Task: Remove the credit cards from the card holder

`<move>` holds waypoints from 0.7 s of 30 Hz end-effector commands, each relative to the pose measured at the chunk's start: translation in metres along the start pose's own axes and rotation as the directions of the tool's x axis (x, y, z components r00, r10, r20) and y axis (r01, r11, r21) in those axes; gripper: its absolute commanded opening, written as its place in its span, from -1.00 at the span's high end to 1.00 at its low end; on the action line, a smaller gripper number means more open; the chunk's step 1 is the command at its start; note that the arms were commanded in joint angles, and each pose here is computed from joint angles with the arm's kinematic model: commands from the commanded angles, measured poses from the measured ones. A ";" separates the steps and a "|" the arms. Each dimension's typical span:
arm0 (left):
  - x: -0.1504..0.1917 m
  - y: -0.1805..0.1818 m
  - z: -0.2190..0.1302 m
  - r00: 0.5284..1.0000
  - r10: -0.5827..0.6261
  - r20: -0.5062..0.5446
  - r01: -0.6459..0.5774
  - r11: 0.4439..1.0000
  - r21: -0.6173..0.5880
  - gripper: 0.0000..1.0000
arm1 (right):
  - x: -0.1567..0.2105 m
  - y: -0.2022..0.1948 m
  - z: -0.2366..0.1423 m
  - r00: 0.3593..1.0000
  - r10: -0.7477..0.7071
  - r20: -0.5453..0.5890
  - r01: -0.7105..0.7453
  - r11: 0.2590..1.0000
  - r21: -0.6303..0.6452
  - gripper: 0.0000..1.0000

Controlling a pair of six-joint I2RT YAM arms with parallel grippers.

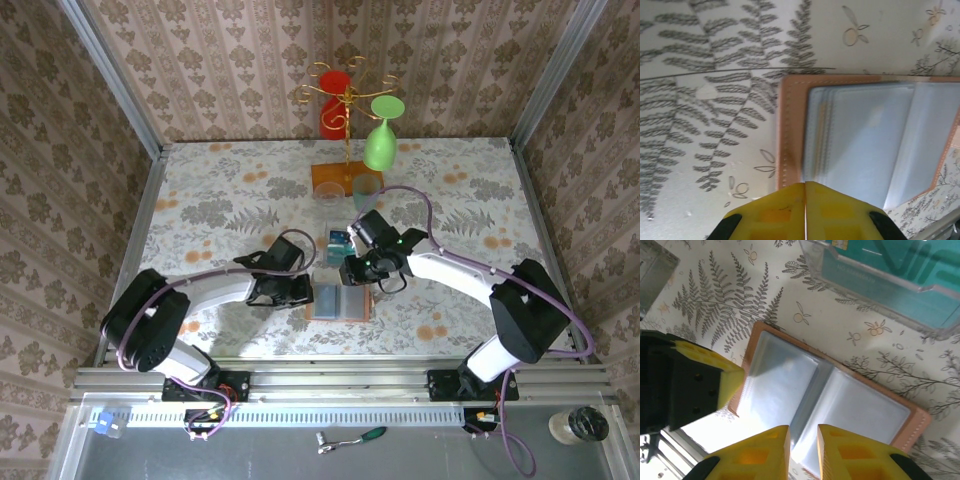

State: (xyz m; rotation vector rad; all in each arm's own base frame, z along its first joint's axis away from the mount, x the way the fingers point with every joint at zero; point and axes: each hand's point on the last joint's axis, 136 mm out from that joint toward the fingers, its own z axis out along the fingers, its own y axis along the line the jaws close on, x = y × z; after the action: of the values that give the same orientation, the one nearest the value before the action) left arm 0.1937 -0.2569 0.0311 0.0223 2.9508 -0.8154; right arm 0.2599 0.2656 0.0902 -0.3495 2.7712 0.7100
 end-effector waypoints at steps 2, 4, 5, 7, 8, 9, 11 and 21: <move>0.003 0.005 0.004 1.000 0.010 -0.016 -0.010 1.000 -0.029 0.84 | -0.004 0.005 -0.003 0.993 0.103 0.061 -0.102 0.995 -0.012 0.56; 0.006 0.009 0.005 1.000 0.000 -0.020 0.000 0.999 -0.033 0.84 | -0.001 0.003 -0.003 0.991 0.117 0.062 -0.118 0.993 0.001 0.56; 0.007 0.010 0.004 1.000 -0.003 -0.019 0.002 0.999 -0.034 0.84 | 0.000 0.002 -0.003 0.990 0.127 0.063 -0.128 0.992 0.007 0.56; 0.009 0.013 0.004 1.000 -0.008 -0.016 0.007 0.999 -0.038 0.84 | 0.002 0.000 -0.003 0.987 0.151 0.063 -0.152 0.988 0.011 0.56; 0.010 0.014 0.004 1.000 -0.008 -0.016 0.007 0.999 -0.039 0.84 | 0.004 0.001 -0.002 0.986 0.156 0.061 -0.156 0.988 0.007 0.56; 0.012 0.016 0.005 1.000 -0.011 -0.020 0.010 0.999 -0.042 0.84 | 0.005 0.002 -0.001 0.985 0.162 0.062 -0.163 0.987 0.003 0.56; 0.014 0.018 0.005 1.000 -0.015 -0.023 0.014 0.999 -0.043 0.84 | 0.008 0.003 0.002 0.981 0.186 0.055 -0.186 0.982 -0.006 0.55; 0.018 0.024 0.003 1.000 -0.024 -0.019 0.023 0.999 -0.044 0.84 | 0.013 0.017 0.013 0.960 0.277 0.025 -0.275 0.958 -0.079 0.51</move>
State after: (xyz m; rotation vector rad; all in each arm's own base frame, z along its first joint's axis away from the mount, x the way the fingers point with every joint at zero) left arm 0.1834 -0.2476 0.0207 0.0193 2.9664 -0.7983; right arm 0.2473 0.2765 0.0790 -0.0121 2.8015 0.8174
